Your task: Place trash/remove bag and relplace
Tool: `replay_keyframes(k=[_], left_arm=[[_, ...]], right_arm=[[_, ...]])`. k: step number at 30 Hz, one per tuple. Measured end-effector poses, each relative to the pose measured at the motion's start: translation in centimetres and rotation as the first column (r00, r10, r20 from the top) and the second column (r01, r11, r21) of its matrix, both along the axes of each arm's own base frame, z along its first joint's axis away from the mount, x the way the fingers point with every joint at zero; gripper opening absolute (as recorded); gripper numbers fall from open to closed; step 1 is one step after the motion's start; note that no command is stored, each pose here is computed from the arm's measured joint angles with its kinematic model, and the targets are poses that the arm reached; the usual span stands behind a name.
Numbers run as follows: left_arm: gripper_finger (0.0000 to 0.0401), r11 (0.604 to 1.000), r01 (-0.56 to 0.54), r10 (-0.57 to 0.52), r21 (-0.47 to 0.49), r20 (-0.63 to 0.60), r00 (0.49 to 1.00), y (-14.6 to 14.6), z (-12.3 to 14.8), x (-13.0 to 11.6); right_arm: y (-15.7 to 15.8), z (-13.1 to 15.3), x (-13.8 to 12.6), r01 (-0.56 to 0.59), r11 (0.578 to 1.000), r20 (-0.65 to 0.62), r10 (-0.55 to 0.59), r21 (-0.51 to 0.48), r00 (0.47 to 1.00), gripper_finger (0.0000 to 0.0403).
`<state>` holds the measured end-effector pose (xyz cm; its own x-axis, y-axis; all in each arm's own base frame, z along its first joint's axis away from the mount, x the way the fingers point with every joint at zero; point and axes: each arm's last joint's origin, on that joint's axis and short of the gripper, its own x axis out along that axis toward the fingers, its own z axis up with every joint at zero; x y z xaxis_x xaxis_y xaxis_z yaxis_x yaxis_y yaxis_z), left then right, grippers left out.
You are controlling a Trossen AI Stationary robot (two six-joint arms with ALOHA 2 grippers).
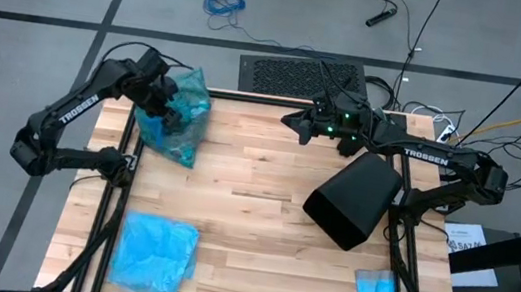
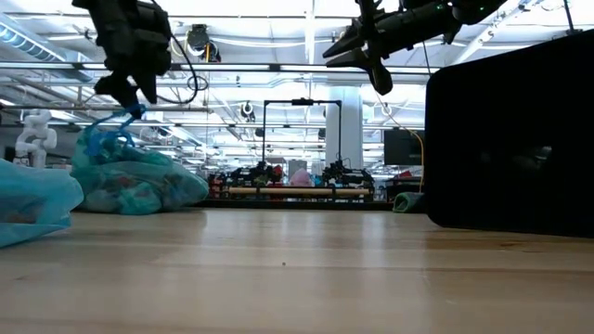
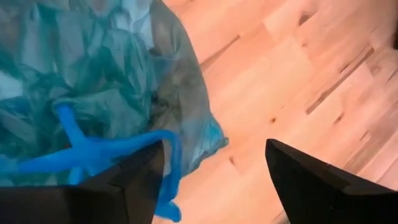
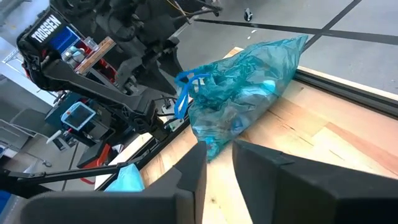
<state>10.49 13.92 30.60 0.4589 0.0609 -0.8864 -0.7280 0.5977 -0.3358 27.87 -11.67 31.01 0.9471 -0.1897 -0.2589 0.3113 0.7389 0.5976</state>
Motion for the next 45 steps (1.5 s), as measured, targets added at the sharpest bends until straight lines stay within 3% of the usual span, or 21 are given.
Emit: replay_keyframes(k=[12,14,17,20,45], left_arm=[[0.0274,0.995,0.028,-0.024,0.093,-0.044,0.999,-0.2,2.5,-0.4],[0.0274,0.999,0.017,-0.011,0.046,-0.120,0.993,-0.7,2.2,-0.8],[0.0274,0.999,-0.014,0.029,0.052,-0.302,0.953,-1.2,1.9,-1.7],[0.0274,1.000,-0.019,0.022,0.011,-0.368,0.930,-1.7,1.8,-2.2],[0.0274,1.000,0.011,-0.003,0.018,-0.373,0.928,-1.7,1.8,-2.2]], right_arm=[[0.0,0.0,0.0,-0.001,1.000,0.000,0.001,0.000,1.000,0.0087],[0.0,0.0,0.0,0.000,1.000,-0.001,0.000,0.001,1.000,0.0087],[0.0,0.0,0.0,0.000,1.000,-0.001,0.000,0.001,1.000,0.0087],[0.0,0.0,0.0,0.000,1.000,-0.001,0.000,0.000,1.000,0.0087],[0.0,0.0,0.0,0.005,1.000,0.003,-0.005,0.017,1.000,0.0087]])
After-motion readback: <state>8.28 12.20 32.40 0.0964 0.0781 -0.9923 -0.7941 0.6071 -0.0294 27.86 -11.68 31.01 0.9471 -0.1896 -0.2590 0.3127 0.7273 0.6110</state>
